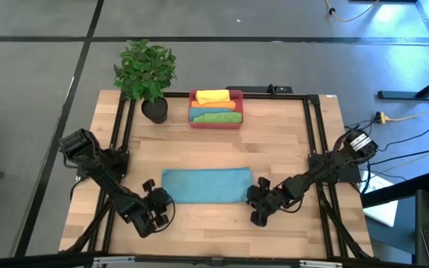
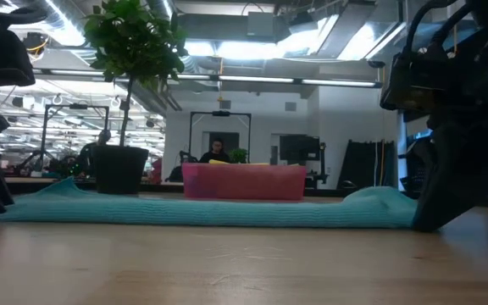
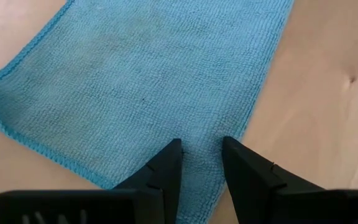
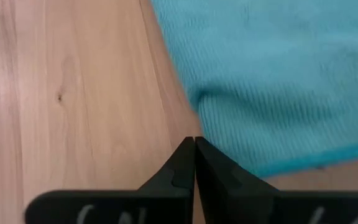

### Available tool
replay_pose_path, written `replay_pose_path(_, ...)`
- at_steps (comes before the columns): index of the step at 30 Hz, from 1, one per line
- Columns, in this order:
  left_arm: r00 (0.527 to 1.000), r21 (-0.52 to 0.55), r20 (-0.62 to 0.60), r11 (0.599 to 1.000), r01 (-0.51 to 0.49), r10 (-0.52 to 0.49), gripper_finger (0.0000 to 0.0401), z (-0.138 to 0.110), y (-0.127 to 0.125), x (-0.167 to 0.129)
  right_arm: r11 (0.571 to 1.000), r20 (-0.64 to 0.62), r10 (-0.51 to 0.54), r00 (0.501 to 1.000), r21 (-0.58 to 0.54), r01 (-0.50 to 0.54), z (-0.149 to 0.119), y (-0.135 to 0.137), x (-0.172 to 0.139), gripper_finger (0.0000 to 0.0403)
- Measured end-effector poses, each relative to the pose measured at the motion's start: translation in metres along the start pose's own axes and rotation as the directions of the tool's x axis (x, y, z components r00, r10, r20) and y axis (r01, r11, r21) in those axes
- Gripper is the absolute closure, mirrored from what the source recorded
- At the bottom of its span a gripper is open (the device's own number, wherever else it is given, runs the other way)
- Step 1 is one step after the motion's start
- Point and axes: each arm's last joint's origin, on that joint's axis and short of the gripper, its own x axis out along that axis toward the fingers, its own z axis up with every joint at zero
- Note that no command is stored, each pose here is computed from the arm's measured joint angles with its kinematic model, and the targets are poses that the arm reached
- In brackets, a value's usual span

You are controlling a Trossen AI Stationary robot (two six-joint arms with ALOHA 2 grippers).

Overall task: Roll microfiber towels into tight, uniform cylinder then place into a basket
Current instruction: Fold the blue towel

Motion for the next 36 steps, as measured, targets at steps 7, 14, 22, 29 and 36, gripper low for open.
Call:
replay_pose_path(7, 1.000, 0.036, -0.011, 0.999, -0.017, 0.018, 0.0291, -0.005, 0.002, -0.003, 1.000, -0.040, 0.008, 0.999, -0.003, -0.008, 0.003, 0.002, -0.008, 0.0386)
replay_pose_path(14, 1.000, 0.040, -0.003, 0.999, -0.019, 0.019, 0.0291, -0.006, 0.003, -0.004, 0.999, -0.092, -0.039, 0.995, -0.039, 0.035, 0.018, 0.013, -0.023, 0.0386)
replay_pose_path(22, 1.000, 0.028, 0.002, 0.999, -0.017, 0.017, 0.0291, -0.006, 0.003, -0.004, 0.997, 0.162, -0.013, 0.987, -0.071, 0.025, 0.047, 0.035, -0.034, 0.0388)
replay_pose_path(29, 1.000, 0.027, 0.006, 1.000, -0.012, 0.012, 0.0291, -0.007, 0.002, -0.004, 0.995, 0.103, -0.098, 0.990, -0.009, 0.100, 0.031, 0.017, -0.014, 0.0396)
replay_pose_path(36, 1.000, 0.032, 0.007, 0.999, -0.011, 0.011, 0.0291, -0.008, 0.002, -0.004, 0.988, -0.026, -0.156, 0.988, -0.004, 0.155, 0.017, 0.008, -0.005, 0.0399)
